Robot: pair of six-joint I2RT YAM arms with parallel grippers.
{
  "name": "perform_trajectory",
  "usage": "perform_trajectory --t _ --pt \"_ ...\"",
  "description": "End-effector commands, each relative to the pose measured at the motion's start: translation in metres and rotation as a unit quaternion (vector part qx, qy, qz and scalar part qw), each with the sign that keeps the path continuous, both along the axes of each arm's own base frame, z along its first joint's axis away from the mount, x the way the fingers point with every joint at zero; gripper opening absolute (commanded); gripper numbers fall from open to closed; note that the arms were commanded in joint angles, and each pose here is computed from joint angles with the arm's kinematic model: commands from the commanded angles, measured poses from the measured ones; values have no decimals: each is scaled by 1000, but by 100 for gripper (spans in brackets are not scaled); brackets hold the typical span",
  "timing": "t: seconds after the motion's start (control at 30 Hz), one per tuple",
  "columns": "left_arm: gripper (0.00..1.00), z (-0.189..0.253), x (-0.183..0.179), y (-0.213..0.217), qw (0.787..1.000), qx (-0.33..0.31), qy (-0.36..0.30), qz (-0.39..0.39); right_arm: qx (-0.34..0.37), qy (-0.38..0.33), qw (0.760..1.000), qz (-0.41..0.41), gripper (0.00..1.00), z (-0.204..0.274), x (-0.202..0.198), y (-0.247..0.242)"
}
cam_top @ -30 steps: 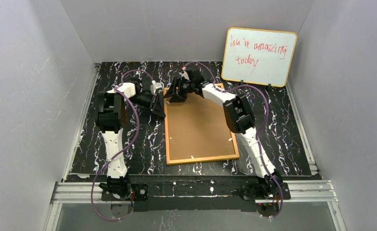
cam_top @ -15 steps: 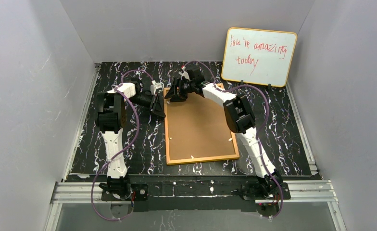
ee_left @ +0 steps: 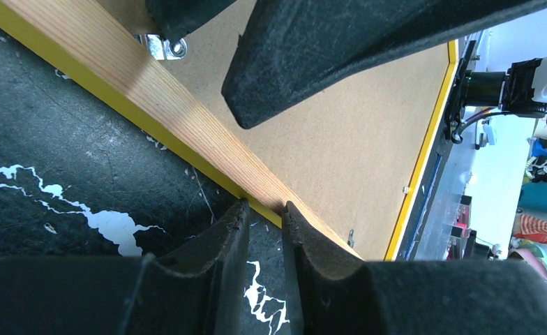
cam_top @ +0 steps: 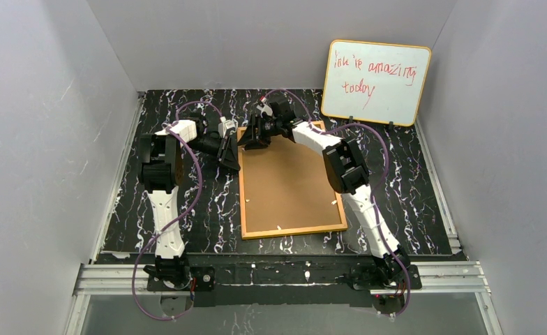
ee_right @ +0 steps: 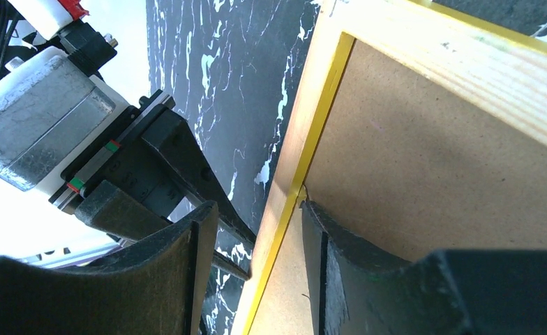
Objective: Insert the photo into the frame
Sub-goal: Install the photo frame at the center of the board.
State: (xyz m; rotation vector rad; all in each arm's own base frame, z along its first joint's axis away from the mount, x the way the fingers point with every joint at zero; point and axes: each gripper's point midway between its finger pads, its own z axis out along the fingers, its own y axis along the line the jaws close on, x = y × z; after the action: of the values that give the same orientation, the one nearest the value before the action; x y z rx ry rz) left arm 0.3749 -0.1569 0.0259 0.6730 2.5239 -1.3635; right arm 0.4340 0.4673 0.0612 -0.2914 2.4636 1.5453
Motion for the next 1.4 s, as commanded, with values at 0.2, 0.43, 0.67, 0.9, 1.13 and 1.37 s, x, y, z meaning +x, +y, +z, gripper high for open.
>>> perform_trajectory --t 0.2,0.43,0.67,0.9,1.13,1.37 --pt "21 -32 -15 17 996 83 1 -30 10 7 999 46 56 -17 -15 16" --pt "21 -32 -14 17 996 82 0 -31 9 11 998 64 55 -17 -20 12" --pt "21 -33 -13 17 996 83 1 -30 27 13 996 85 55 -13 -22 13" --pt "22 -34 -14 18 996 87 3 -29 46 26 992 115 54 -14 -32 13" --pt "24 -30 -17 19 995 88 2 -35 48 -16 994 96 59 6 -16 16" --pt "37 1 -22 32 994 91 -22 -55 65 -117 990 -52 89 106 54 -28"
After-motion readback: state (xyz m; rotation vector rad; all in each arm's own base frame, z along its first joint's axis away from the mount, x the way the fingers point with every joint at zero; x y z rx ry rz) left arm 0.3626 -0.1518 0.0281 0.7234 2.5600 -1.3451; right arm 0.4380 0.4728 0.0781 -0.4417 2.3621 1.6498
